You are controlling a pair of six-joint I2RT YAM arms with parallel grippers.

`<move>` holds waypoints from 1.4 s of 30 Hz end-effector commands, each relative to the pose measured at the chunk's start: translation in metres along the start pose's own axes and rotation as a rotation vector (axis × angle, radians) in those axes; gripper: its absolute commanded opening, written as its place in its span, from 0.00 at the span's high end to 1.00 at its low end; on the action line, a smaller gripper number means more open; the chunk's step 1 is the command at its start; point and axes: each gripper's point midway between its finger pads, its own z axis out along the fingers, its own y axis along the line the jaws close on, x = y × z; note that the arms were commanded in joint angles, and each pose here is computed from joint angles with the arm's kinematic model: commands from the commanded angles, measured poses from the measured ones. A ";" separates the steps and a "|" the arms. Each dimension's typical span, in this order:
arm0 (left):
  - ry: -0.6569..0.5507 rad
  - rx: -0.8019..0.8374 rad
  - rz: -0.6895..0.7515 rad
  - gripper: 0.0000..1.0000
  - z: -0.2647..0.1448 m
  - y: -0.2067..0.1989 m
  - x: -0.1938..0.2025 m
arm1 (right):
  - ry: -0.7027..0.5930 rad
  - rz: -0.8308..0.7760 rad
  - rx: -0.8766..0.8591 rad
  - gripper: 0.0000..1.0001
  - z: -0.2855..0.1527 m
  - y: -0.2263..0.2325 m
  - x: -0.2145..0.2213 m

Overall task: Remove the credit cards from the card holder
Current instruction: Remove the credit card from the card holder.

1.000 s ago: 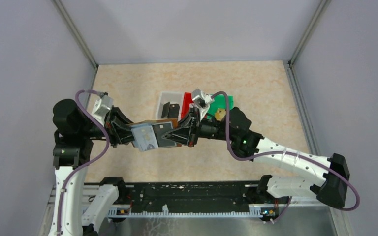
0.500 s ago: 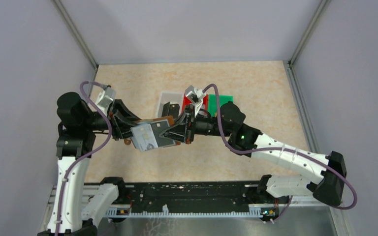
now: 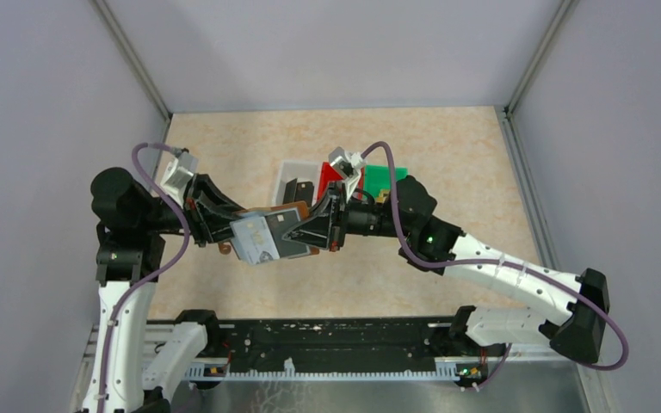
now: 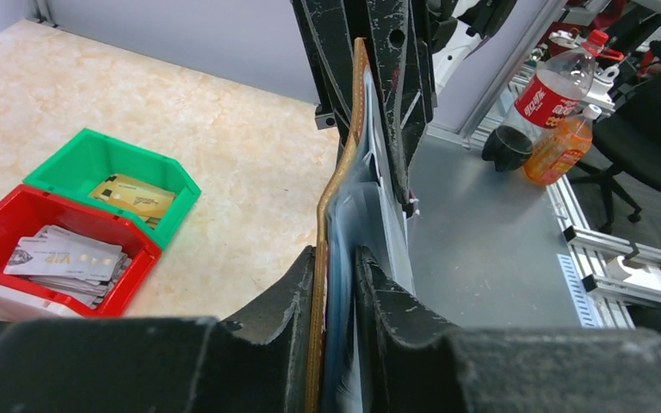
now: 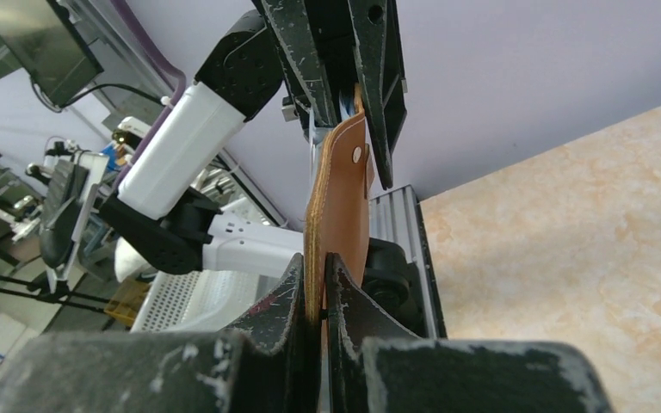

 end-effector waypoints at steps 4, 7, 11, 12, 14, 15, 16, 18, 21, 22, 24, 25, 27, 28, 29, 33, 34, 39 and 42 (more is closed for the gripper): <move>-0.019 -0.031 0.008 0.76 0.000 0.001 -0.005 | -0.090 -0.014 -0.135 1.00 -0.009 0.039 -0.028; -0.017 -0.023 0.013 0.74 0.000 -0.002 -0.007 | -0.106 -0.014 -0.114 1.00 -0.009 0.034 -0.031; -0.017 -0.013 0.029 0.67 -0.001 -0.009 -0.009 | -0.118 -0.016 -0.074 1.00 -0.009 0.025 -0.034; -0.016 -0.009 0.032 0.66 -0.001 -0.011 -0.009 | -0.119 -0.018 -0.069 1.00 -0.010 0.024 -0.035; -0.013 0.002 0.038 0.65 -0.001 -0.015 -0.009 | -0.121 -0.021 -0.056 1.00 -0.011 0.021 -0.036; -0.011 0.008 0.044 0.64 -0.002 -0.017 -0.009 | -0.123 -0.021 -0.053 1.00 -0.011 0.020 -0.037; -0.009 0.015 0.047 0.64 -0.002 -0.019 -0.008 | -0.122 -0.020 -0.049 1.00 -0.012 0.019 -0.038; -0.003 0.030 0.057 0.64 -0.002 -0.021 -0.007 | -0.124 -0.023 -0.046 1.00 -0.013 0.018 -0.039; 0.006 0.055 0.070 0.66 -0.003 -0.026 -0.005 | -0.125 -0.019 -0.034 1.00 -0.014 0.014 -0.040; 0.008 0.060 0.074 0.67 -0.003 -0.026 -0.005 | -0.126 -0.018 -0.034 1.00 -0.014 0.013 -0.041; 0.008 0.061 0.076 0.68 -0.003 -0.026 -0.005 | -0.120 -0.015 -0.038 1.00 -0.014 0.012 -0.040; 0.008 0.061 0.076 0.68 -0.003 -0.026 -0.005 | -0.115 -0.013 -0.038 1.00 -0.013 0.011 -0.040; 0.009 0.065 0.073 0.68 -0.003 -0.027 -0.006 | -0.105 -0.011 -0.032 1.00 -0.011 0.009 -0.038; 0.010 0.069 0.075 0.68 -0.003 -0.028 -0.006 | -0.102 -0.011 -0.030 1.00 -0.011 0.008 -0.037; 0.012 0.073 0.075 0.68 -0.003 -0.029 -0.007 | -0.102 -0.013 -0.026 1.00 -0.011 0.007 -0.037; 0.013 0.081 0.077 0.68 -0.004 -0.033 -0.009 | -0.111 -0.022 -0.006 1.00 -0.014 0.002 -0.041; 0.012 0.081 0.074 0.68 -0.004 -0.033 -0.010 | -0.114 -0.024 0.004 1.00 -0.014 0.000 -0.042; 0.009 0.079 0.070 0.68 -0.004 -0.036 -0.013 | -0.121 -0.020 0.028 1.00 -0.014 -0.007 -0.045; 0.007 0.078 0.075 0.68 -0.004 -0.038 -0.014 | -0.121 -0.013 0.028 1.00 -0.013 -0.007 -0.045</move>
